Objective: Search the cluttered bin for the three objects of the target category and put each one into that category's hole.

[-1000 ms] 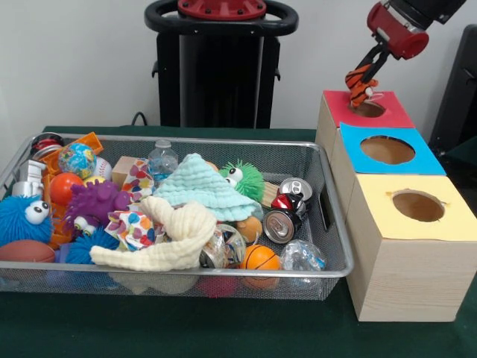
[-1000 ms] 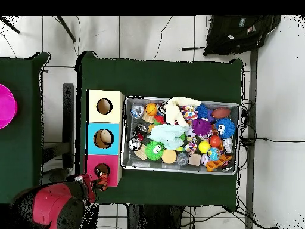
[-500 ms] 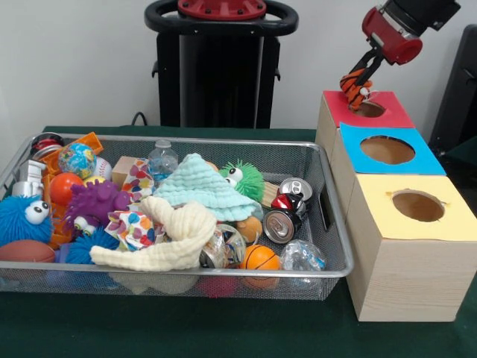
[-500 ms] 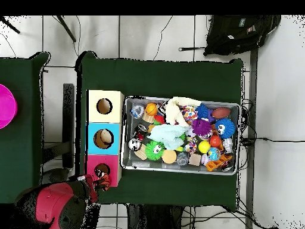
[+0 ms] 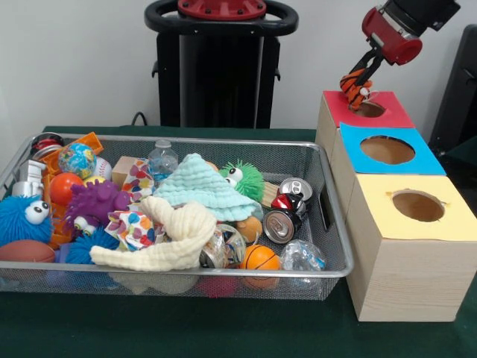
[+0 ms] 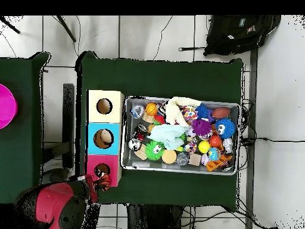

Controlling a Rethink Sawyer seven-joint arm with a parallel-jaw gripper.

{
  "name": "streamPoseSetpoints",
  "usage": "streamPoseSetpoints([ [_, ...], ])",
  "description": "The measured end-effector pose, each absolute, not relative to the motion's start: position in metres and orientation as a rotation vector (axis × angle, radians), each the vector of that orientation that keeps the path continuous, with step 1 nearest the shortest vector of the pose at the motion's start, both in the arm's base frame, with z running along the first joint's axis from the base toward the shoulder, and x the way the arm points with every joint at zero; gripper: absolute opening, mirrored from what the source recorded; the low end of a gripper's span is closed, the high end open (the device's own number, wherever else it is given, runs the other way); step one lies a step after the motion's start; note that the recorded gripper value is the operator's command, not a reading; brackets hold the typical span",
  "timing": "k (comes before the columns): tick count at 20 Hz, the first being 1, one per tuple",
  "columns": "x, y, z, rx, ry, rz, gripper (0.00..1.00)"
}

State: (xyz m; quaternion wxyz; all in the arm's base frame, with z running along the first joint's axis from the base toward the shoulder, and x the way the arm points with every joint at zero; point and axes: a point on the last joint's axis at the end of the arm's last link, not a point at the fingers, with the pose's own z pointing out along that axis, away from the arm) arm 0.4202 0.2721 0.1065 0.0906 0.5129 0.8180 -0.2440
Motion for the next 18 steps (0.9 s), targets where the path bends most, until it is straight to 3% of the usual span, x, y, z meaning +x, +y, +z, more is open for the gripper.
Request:
streamPoseSetpoints([
  [18,0.4265,0.2781,0.1075,1.572,2.419,-0.683,0.00],
])
